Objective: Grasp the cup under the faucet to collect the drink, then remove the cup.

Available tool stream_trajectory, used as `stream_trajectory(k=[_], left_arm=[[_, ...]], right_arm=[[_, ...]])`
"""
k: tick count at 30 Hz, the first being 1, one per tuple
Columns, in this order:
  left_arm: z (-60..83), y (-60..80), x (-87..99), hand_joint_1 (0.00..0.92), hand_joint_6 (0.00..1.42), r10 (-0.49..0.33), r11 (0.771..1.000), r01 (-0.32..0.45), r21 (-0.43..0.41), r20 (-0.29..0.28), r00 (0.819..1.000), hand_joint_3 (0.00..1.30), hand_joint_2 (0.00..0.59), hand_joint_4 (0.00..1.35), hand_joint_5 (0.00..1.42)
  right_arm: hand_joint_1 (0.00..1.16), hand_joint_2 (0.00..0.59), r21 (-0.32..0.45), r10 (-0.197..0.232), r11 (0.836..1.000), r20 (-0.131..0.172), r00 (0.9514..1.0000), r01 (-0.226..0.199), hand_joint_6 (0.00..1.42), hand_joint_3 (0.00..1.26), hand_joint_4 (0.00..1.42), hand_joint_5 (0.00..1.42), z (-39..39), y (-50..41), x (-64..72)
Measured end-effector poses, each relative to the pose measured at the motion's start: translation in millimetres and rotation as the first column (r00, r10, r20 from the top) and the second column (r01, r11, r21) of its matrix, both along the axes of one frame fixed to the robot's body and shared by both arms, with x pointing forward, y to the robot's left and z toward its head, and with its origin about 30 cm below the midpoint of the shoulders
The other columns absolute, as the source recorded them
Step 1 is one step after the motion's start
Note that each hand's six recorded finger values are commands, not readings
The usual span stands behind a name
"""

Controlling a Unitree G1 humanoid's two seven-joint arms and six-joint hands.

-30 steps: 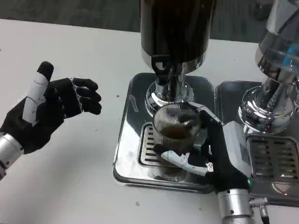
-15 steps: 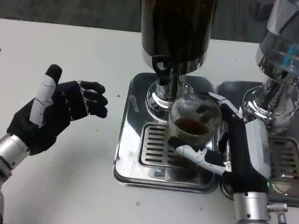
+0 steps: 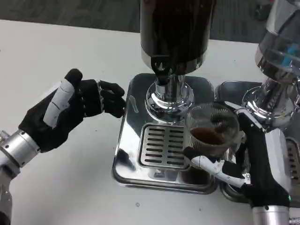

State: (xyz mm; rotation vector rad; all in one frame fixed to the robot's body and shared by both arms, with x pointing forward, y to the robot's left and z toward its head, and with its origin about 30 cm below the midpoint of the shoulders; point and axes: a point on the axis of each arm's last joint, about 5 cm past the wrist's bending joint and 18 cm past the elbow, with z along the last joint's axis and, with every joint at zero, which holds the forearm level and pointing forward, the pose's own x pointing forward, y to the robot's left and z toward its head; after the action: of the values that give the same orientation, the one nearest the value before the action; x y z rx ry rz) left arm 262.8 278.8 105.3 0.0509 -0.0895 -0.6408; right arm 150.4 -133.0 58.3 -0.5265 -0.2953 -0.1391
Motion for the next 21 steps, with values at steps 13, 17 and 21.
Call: stream_trajectory(k=[13,17,21], left_arm=[[18.2,-12.3,-20.2,0.0,0.45,-0.113,0.983,0.071,0.171,0.251,0.961,0.46,0.08,0.38,0.38],[21.5,-14.1,-28.2,0.0,0.34,-0.147,0.971,0.078,0.225,0.305,0.941,0.37,0.064,0.22,0.23],[29.1,-15.5,-35.6,0.0,0.29,-0.193,0.947,0.066,0.315,0.391,0.9,0.3,0.057,0.14,0.15]], right_arm=[[0.97,0.161,-0.004,0.003,1.0,0.001,1.0,-0.003,1.33,0.66,0.79,0.99,12.9,-9.7,-23.3],[0.97,0.161,-0.005,0.001,1.0,0.008,1.0,-0.001,1.35,0.67,0.8,1.0,18.7,-13.8,-29.4],[0.97,0.161,0.001,0.002,1.0,0.013,0.9999,-0.002,1.35,0.68,0.82,1.01,23.7,-16.5,-34.6]])
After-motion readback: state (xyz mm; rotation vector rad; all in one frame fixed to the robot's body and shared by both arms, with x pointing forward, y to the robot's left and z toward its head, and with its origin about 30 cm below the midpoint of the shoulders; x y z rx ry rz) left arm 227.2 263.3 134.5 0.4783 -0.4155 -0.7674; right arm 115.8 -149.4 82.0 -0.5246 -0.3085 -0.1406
